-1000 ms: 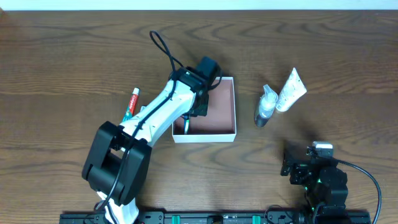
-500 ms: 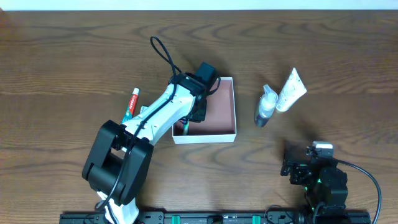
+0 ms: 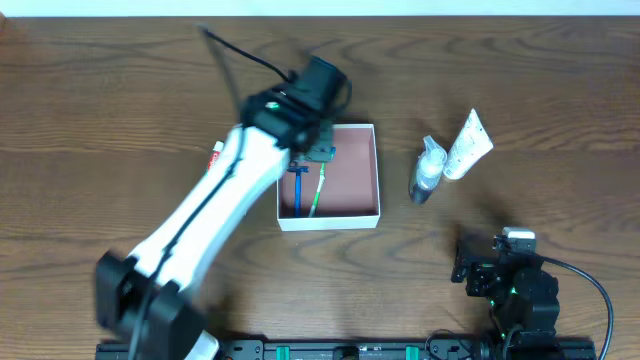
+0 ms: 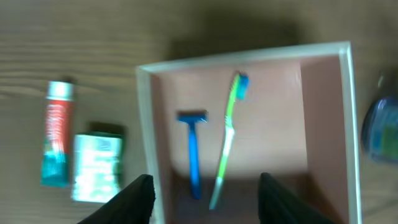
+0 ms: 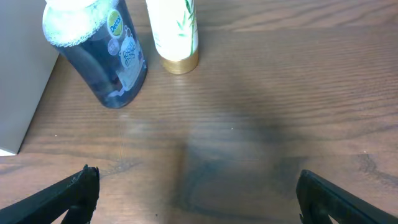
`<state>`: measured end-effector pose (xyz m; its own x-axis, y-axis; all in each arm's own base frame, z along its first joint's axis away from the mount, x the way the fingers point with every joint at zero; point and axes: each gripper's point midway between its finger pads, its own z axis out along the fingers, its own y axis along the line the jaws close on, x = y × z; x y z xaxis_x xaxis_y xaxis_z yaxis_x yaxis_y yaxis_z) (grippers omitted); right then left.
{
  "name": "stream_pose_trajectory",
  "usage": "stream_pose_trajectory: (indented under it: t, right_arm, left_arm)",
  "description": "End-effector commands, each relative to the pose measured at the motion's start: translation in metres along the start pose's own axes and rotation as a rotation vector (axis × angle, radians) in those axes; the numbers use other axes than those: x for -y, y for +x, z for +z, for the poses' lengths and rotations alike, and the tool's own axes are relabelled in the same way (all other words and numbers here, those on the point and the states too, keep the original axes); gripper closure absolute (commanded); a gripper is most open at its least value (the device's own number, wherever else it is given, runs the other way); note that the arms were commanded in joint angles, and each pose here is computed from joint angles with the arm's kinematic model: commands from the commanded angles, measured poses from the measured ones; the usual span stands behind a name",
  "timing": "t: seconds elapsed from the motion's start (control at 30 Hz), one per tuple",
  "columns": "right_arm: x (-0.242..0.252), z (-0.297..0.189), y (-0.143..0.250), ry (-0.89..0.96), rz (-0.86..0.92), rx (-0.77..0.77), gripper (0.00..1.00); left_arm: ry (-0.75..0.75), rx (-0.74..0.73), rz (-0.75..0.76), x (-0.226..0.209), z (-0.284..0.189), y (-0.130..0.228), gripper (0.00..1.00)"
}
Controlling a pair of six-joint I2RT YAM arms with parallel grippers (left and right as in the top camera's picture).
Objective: Pack container
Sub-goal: 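Carry the green toothbrush into the box beside the razor, release, then grasp the Colgate toothpaste tube by its cap with left gripper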
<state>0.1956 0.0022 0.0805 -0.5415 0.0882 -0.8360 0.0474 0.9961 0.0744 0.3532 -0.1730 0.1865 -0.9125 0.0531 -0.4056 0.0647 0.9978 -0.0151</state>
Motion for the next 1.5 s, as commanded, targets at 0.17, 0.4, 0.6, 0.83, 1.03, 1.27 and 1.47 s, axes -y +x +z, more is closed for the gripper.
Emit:
stream_pose_trajectory:
  t: [0.17,0.4,0.6,0.83,1.03,1.27,1.47]
  right_arm:
    - [0.000,0.000,0.001,0.000,0.000,-0.003,0.01]
    - [0.000,0.000,0.001,0.000,0.000,-0.003,0.01]
    - [0.000,0.000,0.001,0.000,0.000,-0.003,0.01]
    - [0.000,0.000,0.001,0.000,0.000,-0.003,0.01]
    - [0.000,0.000,0.001,0.000,0.000,-0.003,0.01]
    - [0.000,0.000,0.001,0.000,0.000,-0.003,0.01]
    - [0.000,0.000,0.001,0.000,0.000,-0.003,0.01]
  left_arm:
    - [-0.195,0.007,-0.137,-0.111,-0.008,-0.015,0.43]
    - [-0.294,-0.143,-0.252,-0.182,0.028,0.012,0.46]
    - [-0.132,-0.290,-0.111,-0.191,0.082,0.029,0.43]
    - [-0.105,-0.382,0.020,-0.195,0.131,0.041,0.42]
    - [-0.103,-0.467,0.019,-0.198,0.166,0.061,0.43]
    - [-0.101,-0.495,0.018,-0.199,0.181,0.068,0.64]
    - [-0.100,-0.524,0.014,-0.198,0.172,0.072,0.87]
